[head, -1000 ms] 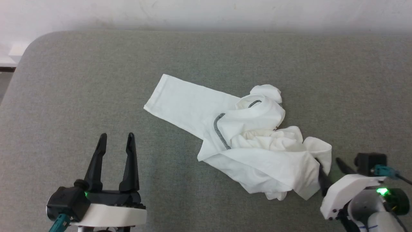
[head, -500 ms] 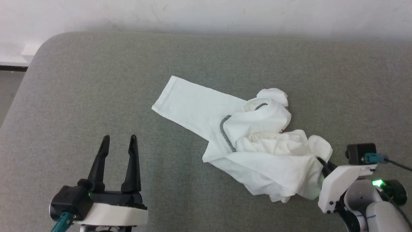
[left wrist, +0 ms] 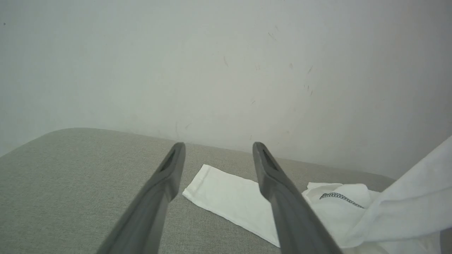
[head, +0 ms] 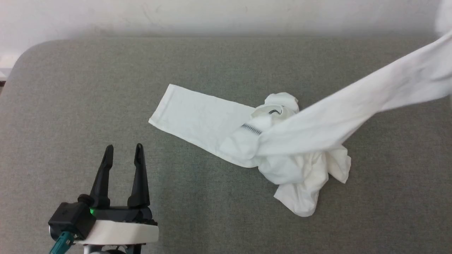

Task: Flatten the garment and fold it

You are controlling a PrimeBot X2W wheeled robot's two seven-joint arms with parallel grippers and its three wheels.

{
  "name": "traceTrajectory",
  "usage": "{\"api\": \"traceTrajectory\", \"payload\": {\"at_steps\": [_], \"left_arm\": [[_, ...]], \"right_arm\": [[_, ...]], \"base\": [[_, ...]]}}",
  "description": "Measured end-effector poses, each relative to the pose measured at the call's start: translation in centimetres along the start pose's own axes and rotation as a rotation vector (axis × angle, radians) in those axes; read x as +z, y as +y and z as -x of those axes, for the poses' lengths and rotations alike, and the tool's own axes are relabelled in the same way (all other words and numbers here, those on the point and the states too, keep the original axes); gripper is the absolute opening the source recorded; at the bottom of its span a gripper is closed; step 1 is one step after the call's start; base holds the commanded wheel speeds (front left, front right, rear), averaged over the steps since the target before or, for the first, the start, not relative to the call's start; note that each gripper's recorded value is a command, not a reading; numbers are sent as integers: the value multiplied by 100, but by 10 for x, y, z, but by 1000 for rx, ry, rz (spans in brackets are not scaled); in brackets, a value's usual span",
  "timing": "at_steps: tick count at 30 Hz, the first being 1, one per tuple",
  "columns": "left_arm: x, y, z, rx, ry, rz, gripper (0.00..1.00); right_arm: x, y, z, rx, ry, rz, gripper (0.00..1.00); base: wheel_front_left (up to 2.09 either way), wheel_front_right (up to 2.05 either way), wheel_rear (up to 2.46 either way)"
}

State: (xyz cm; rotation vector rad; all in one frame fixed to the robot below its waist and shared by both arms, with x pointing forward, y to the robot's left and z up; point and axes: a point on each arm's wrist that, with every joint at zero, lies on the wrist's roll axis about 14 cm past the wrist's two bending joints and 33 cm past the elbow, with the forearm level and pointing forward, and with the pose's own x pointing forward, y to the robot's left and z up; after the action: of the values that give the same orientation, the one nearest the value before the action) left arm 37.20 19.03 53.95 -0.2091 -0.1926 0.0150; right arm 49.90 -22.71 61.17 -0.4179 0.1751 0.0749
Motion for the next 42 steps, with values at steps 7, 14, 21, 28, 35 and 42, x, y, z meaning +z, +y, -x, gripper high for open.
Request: {"api": "traceTrajectory", "payload": {"at_steps": [7, 14, 21, 28, 35, 42], "left_arm": [[-14, 3, -6, 10, 35, -3, 100], [-29, 13, -17, 24, 67, -15, 100], [-45, 22, -26, 34, 104, -28, 100], [-40, 21, -25, 29, 93, -32, 100], [-30, 9, -23, 0, 64, -12, 100], [-27, 0, -24, -22, 55, 5, 100]], "right_arm": [[-20, -108, -11, -259, 107, 152, 0], [-118, -118, -22, -286, 348, 178, 0], [-189, -58, -39, -185, 473, 81, 100], [-159, -35, -45, -139, 386, 28, 100], [-117, -1, -33, -40, 340, -178, 100], [-148, 47, -13, 76, 512, -334, 100]], "base": [[0, 0, 0], [0, 0, 0], [0, 0, 0], [0, 0, 0], [0, 0, 0], [0, 0, 0]]}}
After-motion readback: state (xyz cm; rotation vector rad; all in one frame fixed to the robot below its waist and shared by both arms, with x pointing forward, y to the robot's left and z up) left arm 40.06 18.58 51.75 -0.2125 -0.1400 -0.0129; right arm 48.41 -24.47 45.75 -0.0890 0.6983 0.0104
